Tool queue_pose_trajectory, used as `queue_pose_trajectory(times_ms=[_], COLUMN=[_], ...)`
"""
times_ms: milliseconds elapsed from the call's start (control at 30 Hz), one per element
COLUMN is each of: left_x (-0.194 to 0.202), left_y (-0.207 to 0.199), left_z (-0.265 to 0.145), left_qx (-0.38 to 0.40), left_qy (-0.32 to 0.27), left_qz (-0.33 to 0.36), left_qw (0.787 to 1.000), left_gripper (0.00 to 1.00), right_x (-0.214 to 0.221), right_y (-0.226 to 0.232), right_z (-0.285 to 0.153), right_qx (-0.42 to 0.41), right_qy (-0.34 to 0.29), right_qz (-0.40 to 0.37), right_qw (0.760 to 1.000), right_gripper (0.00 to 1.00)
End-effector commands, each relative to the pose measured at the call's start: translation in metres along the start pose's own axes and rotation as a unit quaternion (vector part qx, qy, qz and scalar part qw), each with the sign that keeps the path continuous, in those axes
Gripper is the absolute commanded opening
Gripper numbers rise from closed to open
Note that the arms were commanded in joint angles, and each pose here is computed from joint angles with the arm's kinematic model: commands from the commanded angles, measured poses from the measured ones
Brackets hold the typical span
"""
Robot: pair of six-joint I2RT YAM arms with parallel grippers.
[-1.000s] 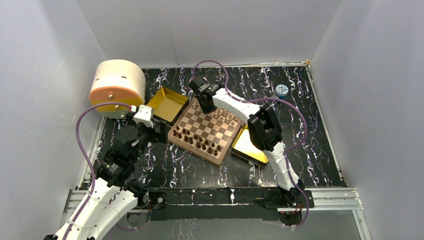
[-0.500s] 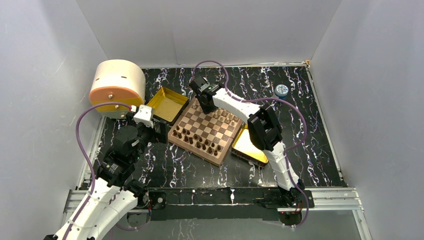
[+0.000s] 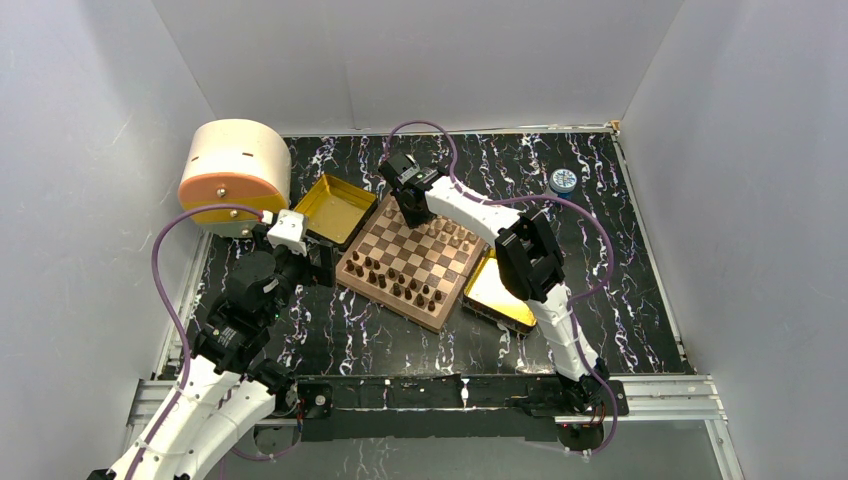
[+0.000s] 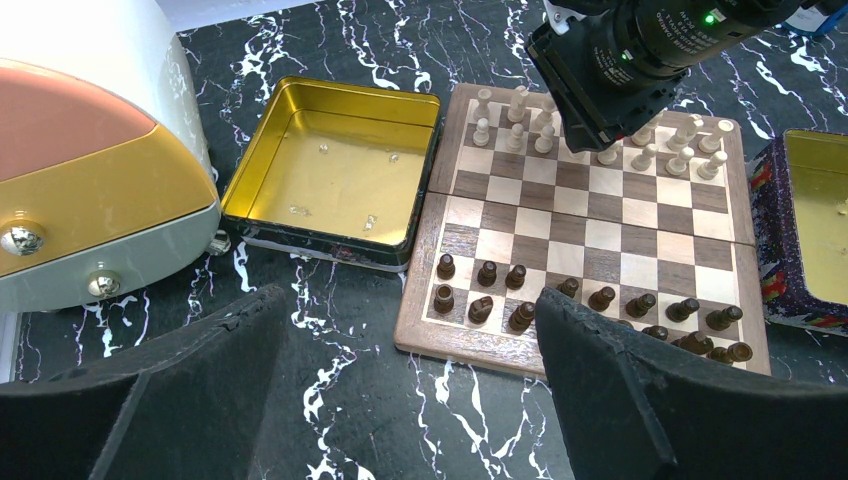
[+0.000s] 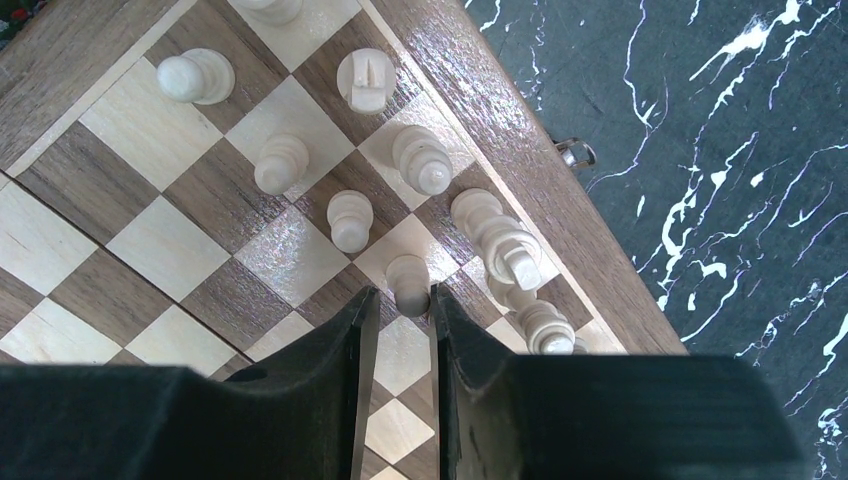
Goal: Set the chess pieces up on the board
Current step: Place the chess piece on the chessboard.
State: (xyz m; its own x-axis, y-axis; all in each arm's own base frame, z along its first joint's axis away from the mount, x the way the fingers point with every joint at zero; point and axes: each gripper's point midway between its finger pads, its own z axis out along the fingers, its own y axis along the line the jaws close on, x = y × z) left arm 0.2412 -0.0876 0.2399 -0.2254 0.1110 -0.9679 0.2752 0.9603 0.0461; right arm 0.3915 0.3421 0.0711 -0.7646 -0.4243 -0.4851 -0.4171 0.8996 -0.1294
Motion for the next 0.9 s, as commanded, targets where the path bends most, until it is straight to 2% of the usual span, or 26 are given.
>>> queue_pose_trajectory(times_ms=[0, 133, 367, 600, 667, 733, 867], left_x=[0.001, 0.001, 0.000, -0.013, -0.015, -0.017, -0.039], left_y=[0.002, -0.001, -0.006, -0.023, -0.030, -0.037, -0.050], left_z=[0.001, 0.002, 0.006, 0.009, 0.010, 0.010, 0.005], left_qx=[-0.005, 0.000, 0.011, 0.043, 0.051, 0.064, 0.092], left_qy=[0.000, 0.003, 0.010, 0.029, 0.047, 0.070, 0.085], left_qz=[0.003, 0.001, -0.007, -0.053, -0.078, -0.097, -0.120], left_qw=[1.000, 1.000, 1.000, 0.997, 0.995, 0.991, 0.985], left_gripper=[0.92, 0.92, 0.92, 0.92, 0.92, 0.92, 0.93], right_x=[-0.023, -0.033, -0.040, -0.040, -0.039, -0.032, -0.017], right_y=[-0.004, -0.008, -0.014, -0.015, -0.012, -0.010, -0.017], right_z=[-0.015, -0.031, -0.059, -0.107, -0.124, -0.142, -0.179], right_qx=[0.004, 0.004, -0.003, -0.046, -0.075, -0.101, -0.130], right_qy=[-0.031, -0.047, -0.067, -0.095, -0.112, -0.127, -0.157], right_qz=[0.017, 0.022, 0.030, 0.043, 0.054, 0.065, 0.090], right_qw=[0.999, 0.999, 0.997, 0.993, 0.989, 0.985, 0.975], right_gripper=[0.34, 0.35, 0.44, 0.48, 0.51, 0.59, 0.65])
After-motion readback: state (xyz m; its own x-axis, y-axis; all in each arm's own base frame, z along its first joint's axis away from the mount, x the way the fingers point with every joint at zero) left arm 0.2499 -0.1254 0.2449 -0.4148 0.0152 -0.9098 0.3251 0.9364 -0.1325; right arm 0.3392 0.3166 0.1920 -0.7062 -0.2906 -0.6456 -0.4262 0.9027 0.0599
